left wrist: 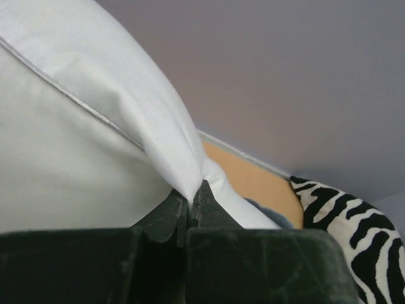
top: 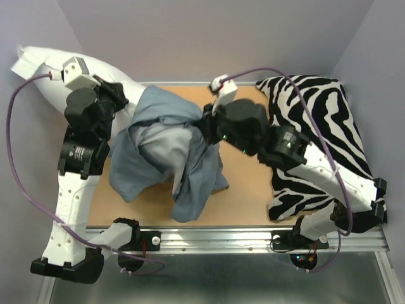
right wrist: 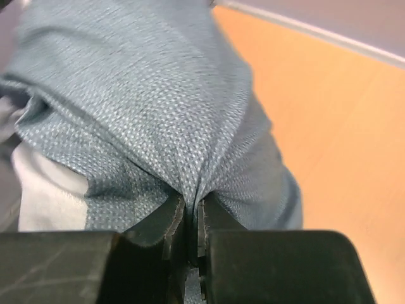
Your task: Remove the pillowcase from the pillow
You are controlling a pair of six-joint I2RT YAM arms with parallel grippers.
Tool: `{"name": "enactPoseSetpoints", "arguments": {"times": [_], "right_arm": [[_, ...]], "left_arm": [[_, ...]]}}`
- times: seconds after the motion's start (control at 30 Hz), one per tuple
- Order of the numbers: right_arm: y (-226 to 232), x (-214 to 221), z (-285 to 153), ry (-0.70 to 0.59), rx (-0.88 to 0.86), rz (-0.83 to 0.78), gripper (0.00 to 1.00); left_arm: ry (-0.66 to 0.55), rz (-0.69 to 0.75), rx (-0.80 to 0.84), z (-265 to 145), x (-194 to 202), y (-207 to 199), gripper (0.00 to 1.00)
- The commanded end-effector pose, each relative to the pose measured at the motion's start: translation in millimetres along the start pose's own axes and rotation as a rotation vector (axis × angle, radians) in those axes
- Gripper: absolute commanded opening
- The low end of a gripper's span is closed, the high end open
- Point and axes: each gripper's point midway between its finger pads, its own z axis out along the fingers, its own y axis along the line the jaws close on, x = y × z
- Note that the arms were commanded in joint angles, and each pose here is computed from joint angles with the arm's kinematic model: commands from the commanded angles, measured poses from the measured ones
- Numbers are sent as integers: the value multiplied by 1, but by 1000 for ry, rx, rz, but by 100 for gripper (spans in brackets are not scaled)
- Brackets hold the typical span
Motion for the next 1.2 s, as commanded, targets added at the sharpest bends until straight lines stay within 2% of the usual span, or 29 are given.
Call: {"name": "enactPoseSetpoints", "arguments": {"times": [0.0,0.07,0.1,0.13,0.17,0.2,0.33,0.43,0.5,0.53,0.57,0.6,0.7,0.77,0.87,0.93,1.0,1.1,1.17], "right_arm": [[-92,3,31,73,156,63,5],[-139,24,51,140,243,94,7],[-156,57,68,228,269,107,7],[-161,78,79,293,221,156,7],[-191,85,91,290,241,209,7],[-215,129,105,384,253,268,8],[-270,193,146,495,335,383,8],[-292,202,172,493,389,413,12],[-304,187,178,446,446,396,20],[-309,168,181,398,463,386,39],[-309,155,181,370,461,384,49],[-309,141,178,339,466,377,67],[-306,82,151,202,481,359,81],[-292,40,125,110,446,342,84],[-261,24,104,81,374,314,89],[-226,37,87,99,337,273,90],[-209,63,69,115,354,252,91],[-184,88,65,111,288,271,91],[-172,125,67,144,250,270,92]], "left_arm": [[16,58,136,33,-12,-47,0],[120,64,147,67,28,-52,0],[149,69,154,76,41,-55,0],[203,91,135,92,69,-56,0],[233,109,129,100,85,-56,0],[282,127,115,113,111,-55,0],[381,148,90,144,169,-50,0],[424,155,72,161,192,-49,0],[431,159,63,168,196,-49,0],[423,166,58,176,195,-52,0],[434,174,43,179,197,-50,0],[442,189,15,186,204,-45,0],[438,199,-10,197,200,-47,0],[443,191,-19,205,204,-48,0],[450,168,-18,210,209,-51,0],[451,156,-15,213,212,-53,0],[447,141,-8,216,210,-57,0],[450,134,-5,218,210,-60,0],[451,125,4,219,210,-63,0]]}}
